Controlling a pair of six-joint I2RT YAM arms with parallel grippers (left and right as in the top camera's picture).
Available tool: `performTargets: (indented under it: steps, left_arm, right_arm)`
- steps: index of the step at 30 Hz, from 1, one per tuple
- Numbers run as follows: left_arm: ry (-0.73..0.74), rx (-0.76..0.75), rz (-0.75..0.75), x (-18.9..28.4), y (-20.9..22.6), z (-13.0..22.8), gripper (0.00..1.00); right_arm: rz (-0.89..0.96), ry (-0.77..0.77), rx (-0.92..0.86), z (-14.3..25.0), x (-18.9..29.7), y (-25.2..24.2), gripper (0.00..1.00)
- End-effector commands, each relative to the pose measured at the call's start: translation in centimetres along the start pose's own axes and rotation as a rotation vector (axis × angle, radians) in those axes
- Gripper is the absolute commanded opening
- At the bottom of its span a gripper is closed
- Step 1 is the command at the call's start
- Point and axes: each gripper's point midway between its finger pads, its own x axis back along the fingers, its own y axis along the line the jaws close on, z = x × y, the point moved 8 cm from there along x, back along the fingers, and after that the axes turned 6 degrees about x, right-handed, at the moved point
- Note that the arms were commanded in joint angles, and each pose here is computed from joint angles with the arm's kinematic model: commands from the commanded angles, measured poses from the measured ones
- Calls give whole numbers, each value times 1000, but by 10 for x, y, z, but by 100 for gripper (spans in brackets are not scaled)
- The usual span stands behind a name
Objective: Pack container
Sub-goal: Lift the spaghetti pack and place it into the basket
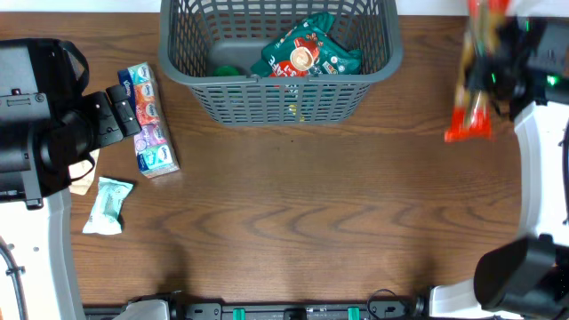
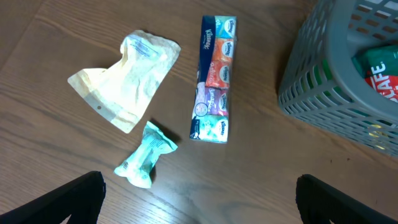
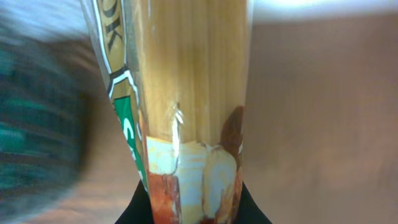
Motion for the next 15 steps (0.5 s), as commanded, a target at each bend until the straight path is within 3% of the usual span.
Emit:
performTargets:
  steps: [1,5,10,15]
  left_arm:
    - [3,14,-5,-2,1,0,99]
    - [3,14,-5,-2,1,0,99]
    - [3,14,-5,-2,1,0,99]
    - [7,13,-6,-1,2,0,99]
  right_arm:
    - [-49,-301,441,-65,78,49,1]
    - [-70,-521,847,-95,108,114,1]
    - [-178,-712,1145,-99,118,179,1]
    - [-259,-788,1175,-102,92,227,1]
